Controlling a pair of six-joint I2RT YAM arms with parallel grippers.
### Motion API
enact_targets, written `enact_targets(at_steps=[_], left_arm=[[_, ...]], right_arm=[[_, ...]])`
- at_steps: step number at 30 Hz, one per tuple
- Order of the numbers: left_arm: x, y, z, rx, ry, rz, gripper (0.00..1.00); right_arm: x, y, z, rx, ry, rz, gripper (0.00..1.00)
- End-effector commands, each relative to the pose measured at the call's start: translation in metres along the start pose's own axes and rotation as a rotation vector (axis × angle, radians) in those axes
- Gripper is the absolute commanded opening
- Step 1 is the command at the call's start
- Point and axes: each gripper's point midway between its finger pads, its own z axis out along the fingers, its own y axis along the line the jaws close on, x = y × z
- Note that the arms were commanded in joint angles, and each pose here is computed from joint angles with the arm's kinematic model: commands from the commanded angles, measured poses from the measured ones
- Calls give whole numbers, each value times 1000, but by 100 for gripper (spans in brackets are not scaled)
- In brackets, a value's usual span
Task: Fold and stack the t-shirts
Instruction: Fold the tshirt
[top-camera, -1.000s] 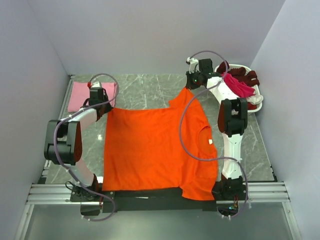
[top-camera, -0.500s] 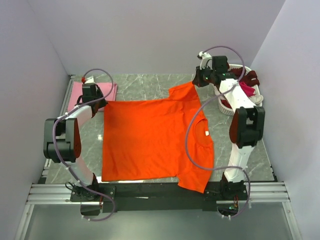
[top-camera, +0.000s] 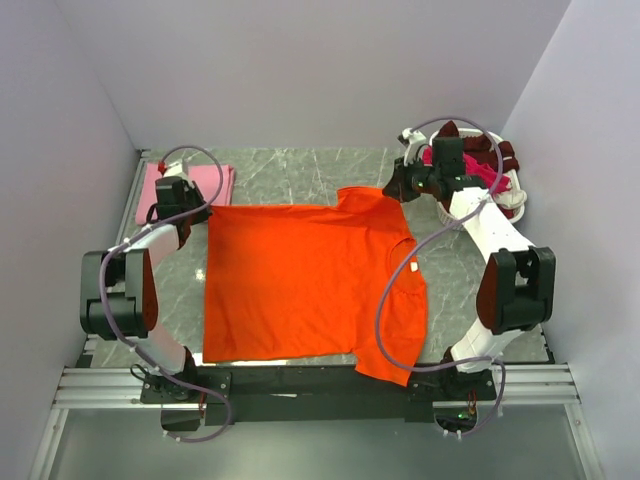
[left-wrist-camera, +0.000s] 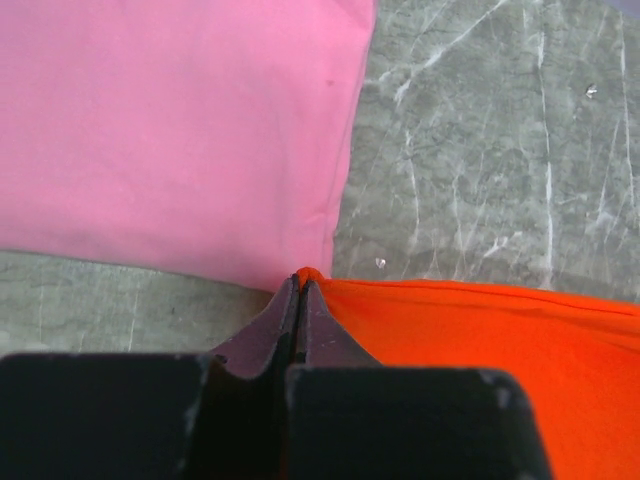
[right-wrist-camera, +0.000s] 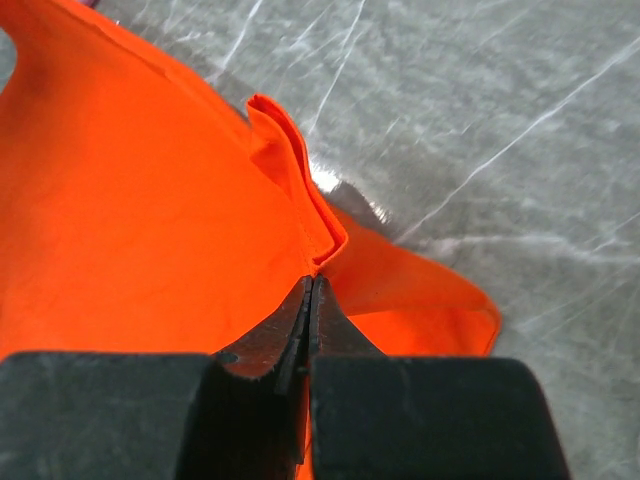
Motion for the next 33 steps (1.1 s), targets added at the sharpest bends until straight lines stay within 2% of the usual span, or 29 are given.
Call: enact_targets(at_steps=[1, 16, 33], left_arm=[[-30, -10, -15, 47, -113, 27, 0], [1, -2, -26, 16, -48, -49, 0], [18, 12, -60, -62, -59, -150, 0]], right_arm=[[-19, 20, -23, -25, -72, -68, 0], [20, 48, -52, -48, -25, -102, 0], [48, 54, -62, -37, 7, -102, 0]])
